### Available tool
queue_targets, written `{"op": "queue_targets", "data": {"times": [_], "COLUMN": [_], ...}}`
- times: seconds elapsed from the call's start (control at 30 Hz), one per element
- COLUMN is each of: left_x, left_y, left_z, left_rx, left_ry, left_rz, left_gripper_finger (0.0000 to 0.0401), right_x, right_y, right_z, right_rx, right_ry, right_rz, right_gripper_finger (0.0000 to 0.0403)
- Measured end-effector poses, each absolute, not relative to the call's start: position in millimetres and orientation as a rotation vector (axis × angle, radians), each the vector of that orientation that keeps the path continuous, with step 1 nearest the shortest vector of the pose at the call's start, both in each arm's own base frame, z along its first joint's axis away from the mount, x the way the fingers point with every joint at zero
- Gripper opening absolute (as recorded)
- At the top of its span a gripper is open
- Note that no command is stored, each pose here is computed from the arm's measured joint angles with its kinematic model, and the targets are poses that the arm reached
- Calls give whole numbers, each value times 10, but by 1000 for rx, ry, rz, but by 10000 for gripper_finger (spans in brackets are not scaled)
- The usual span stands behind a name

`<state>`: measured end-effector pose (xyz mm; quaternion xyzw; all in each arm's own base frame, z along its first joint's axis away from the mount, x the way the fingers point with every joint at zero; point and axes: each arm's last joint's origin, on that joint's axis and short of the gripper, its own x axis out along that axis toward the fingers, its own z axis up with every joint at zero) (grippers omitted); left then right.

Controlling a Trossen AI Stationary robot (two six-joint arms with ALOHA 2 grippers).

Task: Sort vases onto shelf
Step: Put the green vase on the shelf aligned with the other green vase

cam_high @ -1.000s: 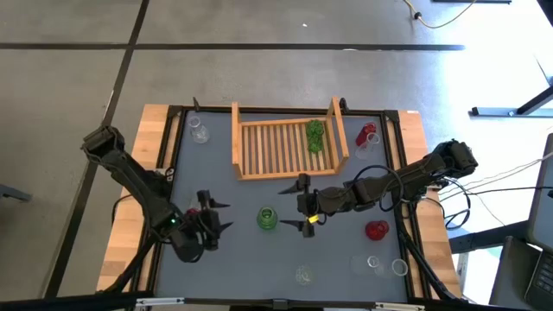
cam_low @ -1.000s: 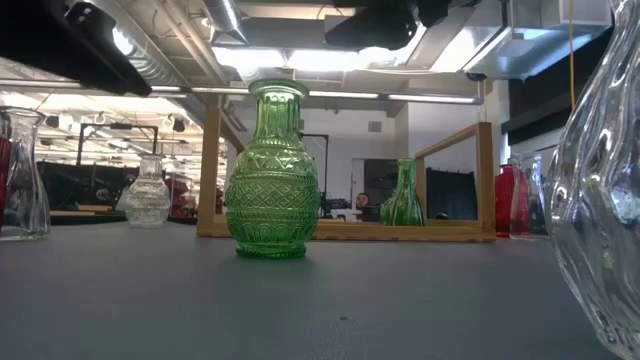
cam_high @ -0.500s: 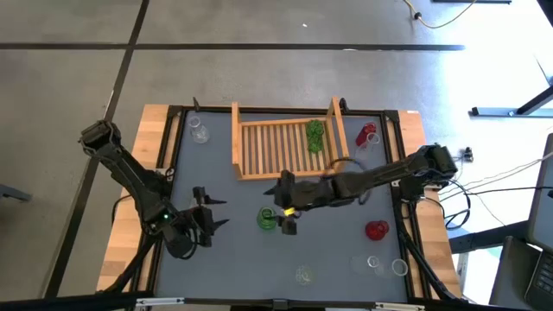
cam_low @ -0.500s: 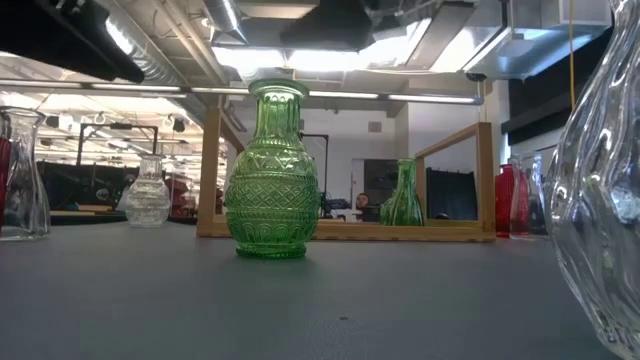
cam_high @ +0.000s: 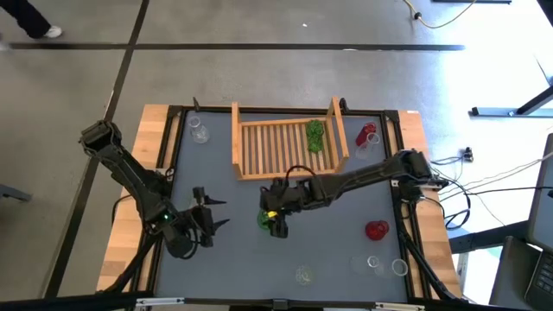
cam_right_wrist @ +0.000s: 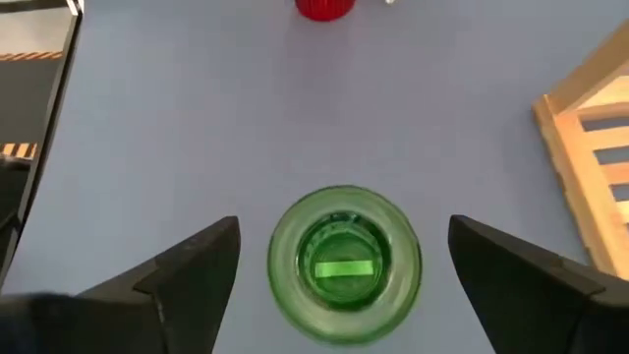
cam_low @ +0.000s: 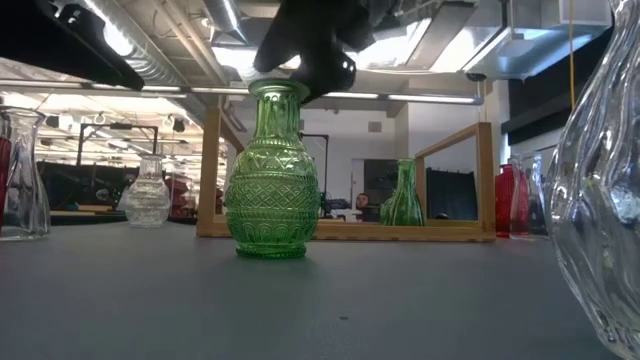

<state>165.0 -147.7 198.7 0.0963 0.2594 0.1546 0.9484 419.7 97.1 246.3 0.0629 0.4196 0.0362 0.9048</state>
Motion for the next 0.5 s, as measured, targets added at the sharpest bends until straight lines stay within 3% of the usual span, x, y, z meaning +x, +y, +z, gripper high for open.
{"op": "queue_targets", "data": {"times": [0.37,0.5], "left_x": [1656,1655], "left_y": [-1485,-1485], "left_z": [1989,1988], "left_rx": [182,183], "left_ry": [532,534], "left_rz": [303,301], "left_gripper_finger": [259,259], "right_x": [4234,4241], "right_y": [1013,1012], "right_z": [2344,2337], "right_rx": [115,88], "right_ry": [891,886], "right_rz": [80,82], "right_gripper_finger": [344,309]}}
